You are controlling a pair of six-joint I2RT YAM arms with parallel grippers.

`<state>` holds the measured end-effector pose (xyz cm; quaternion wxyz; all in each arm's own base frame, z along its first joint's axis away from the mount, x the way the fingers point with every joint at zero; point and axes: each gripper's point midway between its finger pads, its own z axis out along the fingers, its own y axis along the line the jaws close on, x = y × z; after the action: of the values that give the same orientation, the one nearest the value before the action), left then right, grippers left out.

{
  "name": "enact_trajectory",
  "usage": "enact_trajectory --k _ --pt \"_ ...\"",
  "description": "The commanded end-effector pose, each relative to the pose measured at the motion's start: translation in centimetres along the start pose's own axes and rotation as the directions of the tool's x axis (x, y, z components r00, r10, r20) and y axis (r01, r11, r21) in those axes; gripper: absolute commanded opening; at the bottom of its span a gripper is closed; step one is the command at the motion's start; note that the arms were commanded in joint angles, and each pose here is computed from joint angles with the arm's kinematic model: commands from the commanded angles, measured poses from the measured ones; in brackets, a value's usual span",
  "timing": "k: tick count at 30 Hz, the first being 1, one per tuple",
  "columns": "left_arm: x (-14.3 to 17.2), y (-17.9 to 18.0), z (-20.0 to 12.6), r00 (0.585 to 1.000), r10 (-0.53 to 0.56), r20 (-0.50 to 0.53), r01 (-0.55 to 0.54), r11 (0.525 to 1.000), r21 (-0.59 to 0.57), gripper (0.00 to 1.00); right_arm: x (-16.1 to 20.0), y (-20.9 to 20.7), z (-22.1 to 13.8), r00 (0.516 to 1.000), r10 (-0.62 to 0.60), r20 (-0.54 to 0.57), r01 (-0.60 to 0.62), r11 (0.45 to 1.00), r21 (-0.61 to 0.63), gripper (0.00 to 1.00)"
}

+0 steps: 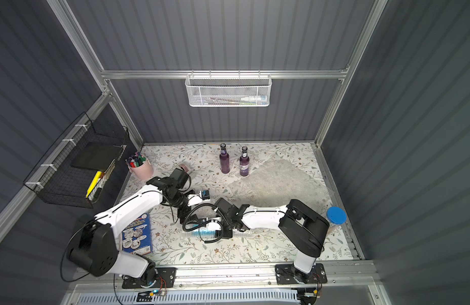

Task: Wrap wine bottles in bubble wrap
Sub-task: Wrap the wine bottle in bubble wrap.

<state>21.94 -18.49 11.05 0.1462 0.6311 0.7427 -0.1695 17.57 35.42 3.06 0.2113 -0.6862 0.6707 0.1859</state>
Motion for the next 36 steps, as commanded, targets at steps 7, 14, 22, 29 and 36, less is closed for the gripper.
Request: enact_trajectory --k 7,14,22,29,36 --pt "4.4 -3.8 0.0 0.999 0.017 -0.049 -0.019 0.999 -0.049 0.99 -0.9 0.9 -1.6 0.903 0.43 -0.026 -0.396 0.805 -0.441 0.53" --pt "1.2 -2.4 2.1 0.92 0.389 -0.041 -0.384 0.879 -0.282 1.0 -0.1 1.5 -0.9 0.884 0.456 -0.107 -0.446 0.748 -0.491 0.56" --pt "1.0 -3.3 5.2 0.868 0.495 -0.044 -0.494 0.85 -0.184 1.0 0.3 1.2 -0.4 0.872 0.473 -0.13 -0.469 0.729 -0.498 0.57" --pt "1.1 -1.7 7.2 0.859 0.506 -0.081 -0.512 0.835 -0.202 0.94 0.2 1.2 -0.6 0.871 0.474 -0.128 -0.469 0.726 -0.503 0.62" --pt "1.9 -2.1 8.3 0.882 0.461 -0.096 -0.47 0.873 -0.126 0.65 -0.2 0.9 -0.9 0.874 0.472 -0.114 -0.463 0.738 -0.492 0.65"
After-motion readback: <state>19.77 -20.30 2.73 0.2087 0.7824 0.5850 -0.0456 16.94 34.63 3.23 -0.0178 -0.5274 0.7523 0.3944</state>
